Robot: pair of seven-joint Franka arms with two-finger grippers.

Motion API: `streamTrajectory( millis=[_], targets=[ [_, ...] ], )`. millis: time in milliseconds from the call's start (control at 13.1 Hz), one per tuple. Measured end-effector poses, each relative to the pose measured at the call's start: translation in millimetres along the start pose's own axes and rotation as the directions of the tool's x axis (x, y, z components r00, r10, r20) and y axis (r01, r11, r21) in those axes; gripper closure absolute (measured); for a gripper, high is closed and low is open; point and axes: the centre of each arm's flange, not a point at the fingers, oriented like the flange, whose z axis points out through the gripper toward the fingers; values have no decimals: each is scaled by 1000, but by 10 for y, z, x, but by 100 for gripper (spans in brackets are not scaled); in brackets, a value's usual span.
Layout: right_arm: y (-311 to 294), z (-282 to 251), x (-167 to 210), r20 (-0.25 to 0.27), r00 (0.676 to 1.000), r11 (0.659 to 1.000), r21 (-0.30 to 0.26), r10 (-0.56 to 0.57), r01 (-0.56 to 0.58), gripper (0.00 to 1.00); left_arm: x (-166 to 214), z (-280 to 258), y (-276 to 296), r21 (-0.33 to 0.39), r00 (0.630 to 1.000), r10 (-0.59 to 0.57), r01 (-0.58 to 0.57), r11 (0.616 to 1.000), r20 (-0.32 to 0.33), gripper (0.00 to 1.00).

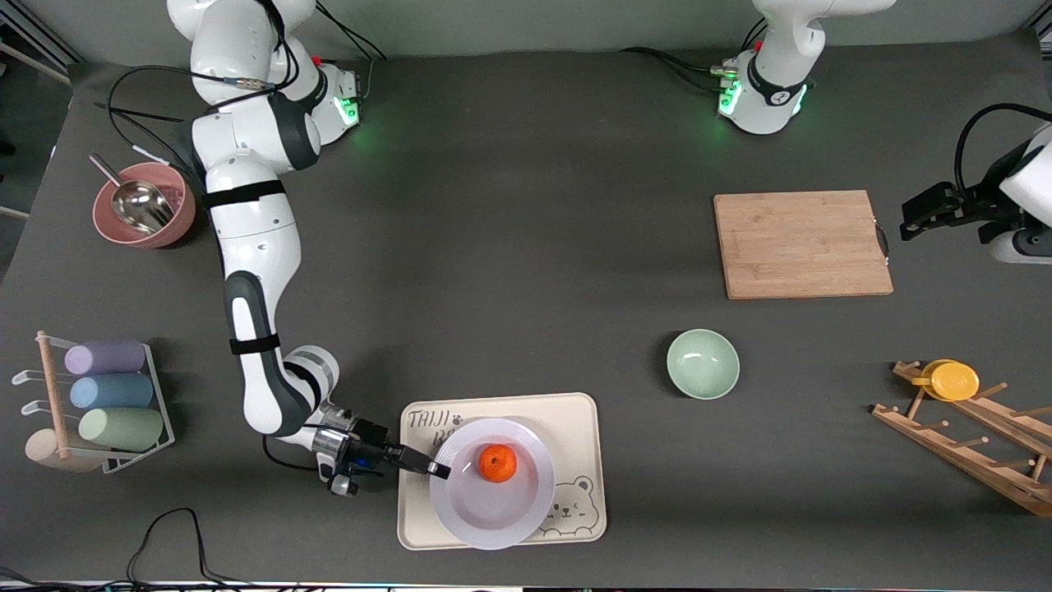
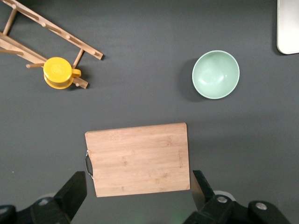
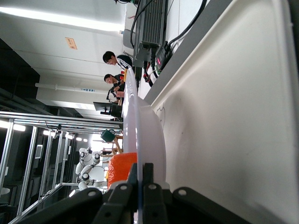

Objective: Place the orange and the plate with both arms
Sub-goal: 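Carry the plate with the right gripper onto the bear tray, then open the right gripper and release the plate on the tray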

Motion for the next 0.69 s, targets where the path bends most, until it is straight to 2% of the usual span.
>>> streamTrajectory(
  millis=[76, 153, 688],
  targets=[
    [-3, 17, -13, 6, 1000, 1000, -3, -10, 10, 94, -4, 3, 0, 0, 1000, 0, 0, 1000, 3, 0],
    [-9, 26, -17, 7, 1000, 1000, -2, -21, 21, 87, -4, 3, 0, 0, 1000, 0, 0, 1000, 3, 0],
    [-103, 38, 37, 7, 999, 999, 4, -53, 53, 6, -4, 3, 1, 0, 1000, 0, 0, 1000, 4, 0]
  ],
)
